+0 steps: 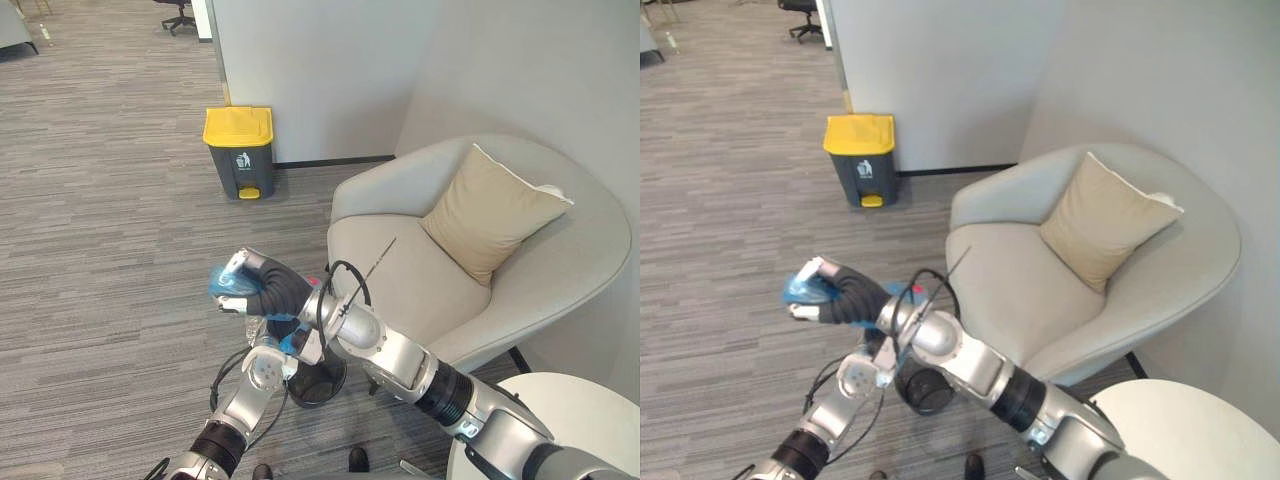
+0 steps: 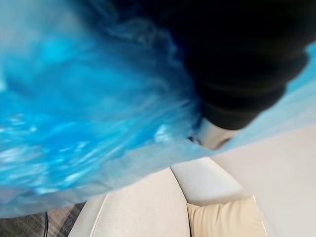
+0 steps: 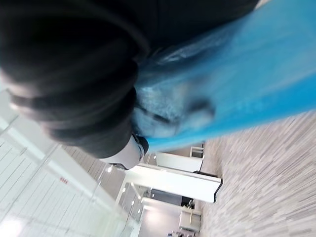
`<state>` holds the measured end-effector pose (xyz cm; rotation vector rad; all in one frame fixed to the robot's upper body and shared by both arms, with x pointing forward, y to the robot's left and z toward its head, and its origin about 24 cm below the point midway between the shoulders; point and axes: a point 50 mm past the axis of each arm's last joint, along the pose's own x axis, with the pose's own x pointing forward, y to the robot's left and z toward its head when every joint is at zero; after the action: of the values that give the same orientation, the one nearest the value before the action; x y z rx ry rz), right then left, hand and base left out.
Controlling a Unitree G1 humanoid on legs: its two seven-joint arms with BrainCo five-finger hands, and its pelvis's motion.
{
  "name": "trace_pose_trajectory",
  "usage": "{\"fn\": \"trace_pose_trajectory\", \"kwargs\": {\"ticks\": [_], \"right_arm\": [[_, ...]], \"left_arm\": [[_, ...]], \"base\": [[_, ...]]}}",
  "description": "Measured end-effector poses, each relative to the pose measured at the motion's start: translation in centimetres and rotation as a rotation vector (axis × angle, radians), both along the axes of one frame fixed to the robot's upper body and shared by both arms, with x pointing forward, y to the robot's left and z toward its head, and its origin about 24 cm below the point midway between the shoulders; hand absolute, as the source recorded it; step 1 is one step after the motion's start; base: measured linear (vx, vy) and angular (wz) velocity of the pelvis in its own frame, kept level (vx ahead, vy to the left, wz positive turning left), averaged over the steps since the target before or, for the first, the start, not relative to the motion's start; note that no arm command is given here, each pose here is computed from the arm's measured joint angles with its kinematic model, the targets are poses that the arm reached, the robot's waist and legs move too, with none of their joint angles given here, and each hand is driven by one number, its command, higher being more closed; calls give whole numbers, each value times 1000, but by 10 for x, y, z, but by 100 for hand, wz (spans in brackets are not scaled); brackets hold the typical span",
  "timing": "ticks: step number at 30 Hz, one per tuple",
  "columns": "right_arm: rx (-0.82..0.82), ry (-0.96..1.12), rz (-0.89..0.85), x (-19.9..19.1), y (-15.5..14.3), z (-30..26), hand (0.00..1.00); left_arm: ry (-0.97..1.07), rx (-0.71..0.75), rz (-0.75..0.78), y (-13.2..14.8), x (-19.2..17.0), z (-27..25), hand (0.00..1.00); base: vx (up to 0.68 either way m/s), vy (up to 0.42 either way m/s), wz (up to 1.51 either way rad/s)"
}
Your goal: Gather rubbish on tea table into small bin, then transfer packed bag to large trash can.
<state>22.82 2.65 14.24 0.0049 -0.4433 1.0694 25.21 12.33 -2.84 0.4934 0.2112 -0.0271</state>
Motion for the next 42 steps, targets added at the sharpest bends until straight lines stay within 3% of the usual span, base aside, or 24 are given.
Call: {"fn": "trace_pose_trajectory", "kwargs": {"ticks": [4,14,22,24,30,34,42], "right_arm": [[-79,-50,-65,0,-11,-14,0],[-464,-314,-324,16,-71,-53,0],[-512,-328,-661,23,-129,-61,0],[-490,-244,-788,17,-150,-70,0],[-382,95,-1016,2,-171,-113,0],[-330,580,-1060,-17,-181,-182,0],[-421,957,-1131,-57,-200,-243,0]], "left_arm": [[9,-35,33,4,-6,-1,100],[-32,-109,84,11,-12,9,100],[-41,-161,181,30,-22,11,100],[-18,-167,220,38,-30,5,100],[69,-204,290,49,-49,-13,100],[211,-227,373,62,-72,-42,100],[377,-267,477,70,-103,-73,100]], "base": [[0,0,0],[0,0,0],[0,0,0],[0,0,0],[0,0,0],[-11,11,-10],[-3,28,-29]]}}
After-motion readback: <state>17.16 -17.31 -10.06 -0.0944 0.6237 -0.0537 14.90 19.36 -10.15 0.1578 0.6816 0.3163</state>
